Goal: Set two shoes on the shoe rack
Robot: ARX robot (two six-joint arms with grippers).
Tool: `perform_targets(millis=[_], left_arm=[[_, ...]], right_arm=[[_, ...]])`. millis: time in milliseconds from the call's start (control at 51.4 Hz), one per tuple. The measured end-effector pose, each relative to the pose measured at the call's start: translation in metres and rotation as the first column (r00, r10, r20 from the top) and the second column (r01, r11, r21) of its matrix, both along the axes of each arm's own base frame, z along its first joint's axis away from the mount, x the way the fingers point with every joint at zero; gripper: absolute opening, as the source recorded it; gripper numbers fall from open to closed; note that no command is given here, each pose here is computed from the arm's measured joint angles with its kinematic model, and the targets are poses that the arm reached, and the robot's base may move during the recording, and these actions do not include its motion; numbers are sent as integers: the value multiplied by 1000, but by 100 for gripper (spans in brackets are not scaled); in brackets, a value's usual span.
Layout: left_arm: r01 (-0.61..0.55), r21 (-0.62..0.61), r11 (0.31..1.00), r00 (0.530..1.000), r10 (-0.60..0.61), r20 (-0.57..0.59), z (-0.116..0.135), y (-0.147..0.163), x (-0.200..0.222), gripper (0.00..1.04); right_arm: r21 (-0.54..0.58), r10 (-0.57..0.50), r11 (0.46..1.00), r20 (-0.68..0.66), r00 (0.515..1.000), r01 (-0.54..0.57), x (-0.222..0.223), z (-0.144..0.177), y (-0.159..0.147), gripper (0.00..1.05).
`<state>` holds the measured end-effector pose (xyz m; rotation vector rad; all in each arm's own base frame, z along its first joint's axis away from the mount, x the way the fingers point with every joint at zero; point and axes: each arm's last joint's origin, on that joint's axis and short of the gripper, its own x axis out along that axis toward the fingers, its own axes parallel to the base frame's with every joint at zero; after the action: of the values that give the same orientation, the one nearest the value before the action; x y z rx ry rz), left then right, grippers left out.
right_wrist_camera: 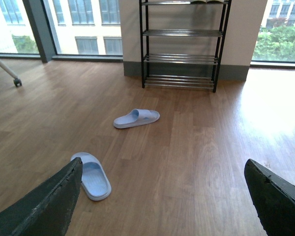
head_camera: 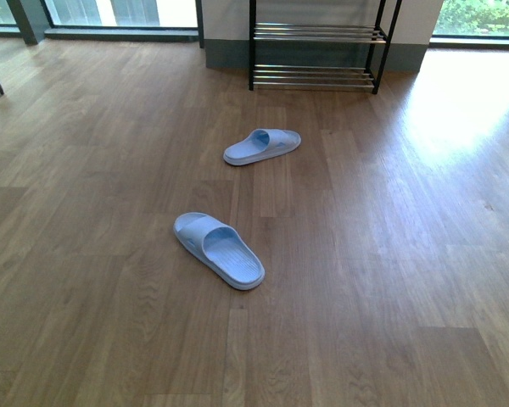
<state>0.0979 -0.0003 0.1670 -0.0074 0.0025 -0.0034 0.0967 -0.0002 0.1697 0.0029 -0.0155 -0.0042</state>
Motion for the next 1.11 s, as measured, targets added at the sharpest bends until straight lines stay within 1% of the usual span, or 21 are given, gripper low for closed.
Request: perform_targets(millis=[1108], left_arm=[[-1, 0, 1000, 1000, 1, 0, 0, 0, 0, 95]], right_arm=[[0, 3, 1000, -1, 1000, -3, 0, 0, 0, 95]])
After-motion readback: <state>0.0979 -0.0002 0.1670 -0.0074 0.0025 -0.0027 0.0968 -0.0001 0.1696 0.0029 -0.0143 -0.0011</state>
